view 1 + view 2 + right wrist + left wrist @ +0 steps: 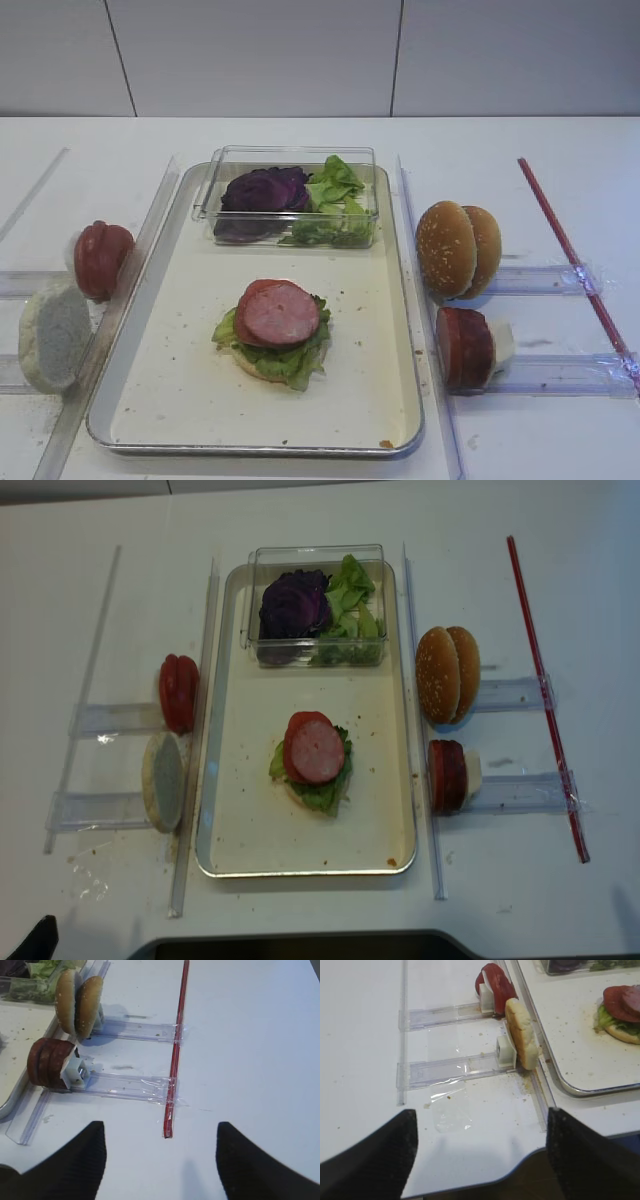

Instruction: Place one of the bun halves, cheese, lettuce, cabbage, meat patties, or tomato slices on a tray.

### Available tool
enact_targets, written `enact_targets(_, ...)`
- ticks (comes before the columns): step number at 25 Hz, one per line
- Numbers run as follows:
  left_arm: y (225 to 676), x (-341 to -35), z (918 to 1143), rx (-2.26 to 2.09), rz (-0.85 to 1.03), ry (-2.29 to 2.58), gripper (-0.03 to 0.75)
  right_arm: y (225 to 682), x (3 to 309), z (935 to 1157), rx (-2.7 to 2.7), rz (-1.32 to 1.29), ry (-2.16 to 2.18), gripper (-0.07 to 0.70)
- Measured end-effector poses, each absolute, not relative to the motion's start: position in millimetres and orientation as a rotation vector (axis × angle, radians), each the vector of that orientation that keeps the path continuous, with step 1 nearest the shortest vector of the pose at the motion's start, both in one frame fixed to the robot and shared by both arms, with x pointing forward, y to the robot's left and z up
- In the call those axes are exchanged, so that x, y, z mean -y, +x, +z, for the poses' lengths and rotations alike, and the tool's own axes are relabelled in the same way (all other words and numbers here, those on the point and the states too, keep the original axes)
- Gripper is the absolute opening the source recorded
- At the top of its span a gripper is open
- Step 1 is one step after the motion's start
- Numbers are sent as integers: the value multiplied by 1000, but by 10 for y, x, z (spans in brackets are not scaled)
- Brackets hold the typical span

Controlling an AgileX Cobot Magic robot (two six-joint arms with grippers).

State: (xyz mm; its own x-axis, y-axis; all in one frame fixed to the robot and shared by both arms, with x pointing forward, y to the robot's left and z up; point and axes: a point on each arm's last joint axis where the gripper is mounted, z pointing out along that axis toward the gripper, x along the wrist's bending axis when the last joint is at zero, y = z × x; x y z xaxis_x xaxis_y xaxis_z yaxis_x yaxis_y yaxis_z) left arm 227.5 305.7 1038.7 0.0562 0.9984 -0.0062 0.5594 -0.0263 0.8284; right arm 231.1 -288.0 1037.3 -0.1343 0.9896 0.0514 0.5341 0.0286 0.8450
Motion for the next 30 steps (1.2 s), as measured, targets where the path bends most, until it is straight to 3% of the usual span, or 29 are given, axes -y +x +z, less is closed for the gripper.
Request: enact_targets(30, 2272, -3020, 10386, -1566, 783, 1657, 492, 2311, 2880, 10373, -1727, 1005, 1553, 504)
